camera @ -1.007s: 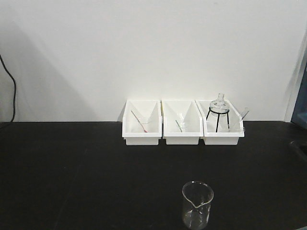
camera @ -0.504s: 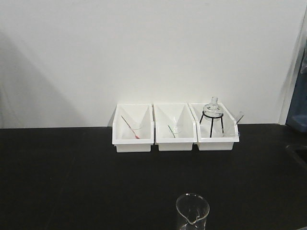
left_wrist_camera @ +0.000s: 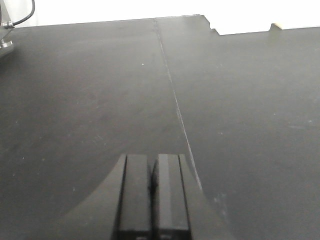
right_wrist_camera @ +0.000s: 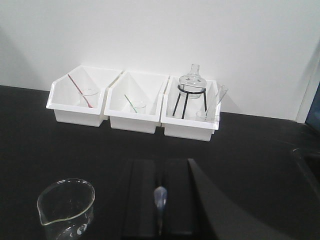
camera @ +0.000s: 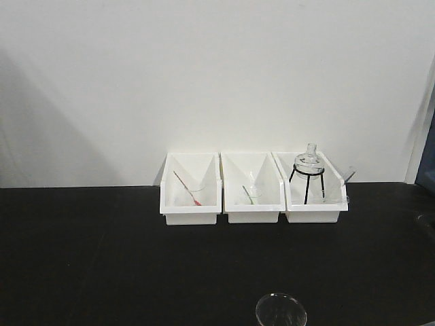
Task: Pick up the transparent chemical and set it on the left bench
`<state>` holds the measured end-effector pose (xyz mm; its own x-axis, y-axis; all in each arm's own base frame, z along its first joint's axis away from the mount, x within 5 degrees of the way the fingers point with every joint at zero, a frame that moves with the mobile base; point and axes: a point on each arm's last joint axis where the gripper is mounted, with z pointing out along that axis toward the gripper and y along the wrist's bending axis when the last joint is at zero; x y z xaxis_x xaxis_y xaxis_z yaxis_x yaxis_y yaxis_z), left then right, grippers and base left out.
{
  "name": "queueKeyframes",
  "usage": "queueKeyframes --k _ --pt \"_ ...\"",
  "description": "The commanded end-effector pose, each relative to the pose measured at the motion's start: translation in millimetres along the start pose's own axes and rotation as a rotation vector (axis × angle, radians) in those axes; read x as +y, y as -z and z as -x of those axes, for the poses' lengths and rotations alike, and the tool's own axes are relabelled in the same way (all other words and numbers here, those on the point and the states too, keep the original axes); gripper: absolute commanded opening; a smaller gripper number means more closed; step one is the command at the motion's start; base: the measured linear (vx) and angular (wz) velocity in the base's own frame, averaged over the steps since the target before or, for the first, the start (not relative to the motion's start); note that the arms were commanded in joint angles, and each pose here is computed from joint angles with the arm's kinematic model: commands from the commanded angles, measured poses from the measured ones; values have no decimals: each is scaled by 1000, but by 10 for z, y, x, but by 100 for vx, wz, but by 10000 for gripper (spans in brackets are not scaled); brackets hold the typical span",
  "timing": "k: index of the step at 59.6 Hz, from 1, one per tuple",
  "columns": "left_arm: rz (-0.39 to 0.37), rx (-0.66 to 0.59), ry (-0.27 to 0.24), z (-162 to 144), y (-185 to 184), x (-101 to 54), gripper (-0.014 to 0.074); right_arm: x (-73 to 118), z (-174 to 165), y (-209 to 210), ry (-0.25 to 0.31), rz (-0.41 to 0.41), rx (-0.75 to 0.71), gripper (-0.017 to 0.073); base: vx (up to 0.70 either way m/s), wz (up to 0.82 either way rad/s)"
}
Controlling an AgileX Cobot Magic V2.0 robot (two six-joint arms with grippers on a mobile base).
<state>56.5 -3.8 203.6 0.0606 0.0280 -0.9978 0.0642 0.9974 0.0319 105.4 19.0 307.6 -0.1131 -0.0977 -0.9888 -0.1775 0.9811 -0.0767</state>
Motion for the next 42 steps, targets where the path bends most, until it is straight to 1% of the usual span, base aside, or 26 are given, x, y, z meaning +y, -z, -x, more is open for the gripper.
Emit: queueKeyframes --k 1,32,38,42 --pt "2 -81 9 28 13 1 -3 9 165 18 18 16 -101 -4 4 0" --pt "2 -81 9 28 13 1 -3 9 166 18 17 16 -102 -4 1 0" --pt "2 -81 9 28 13 1 -3 14 183 20 15 21 -121 -4 0 0" --pt "2 -81 9 28 13 1 -3 23 203 8 -7 31 -142 -4 0 0"
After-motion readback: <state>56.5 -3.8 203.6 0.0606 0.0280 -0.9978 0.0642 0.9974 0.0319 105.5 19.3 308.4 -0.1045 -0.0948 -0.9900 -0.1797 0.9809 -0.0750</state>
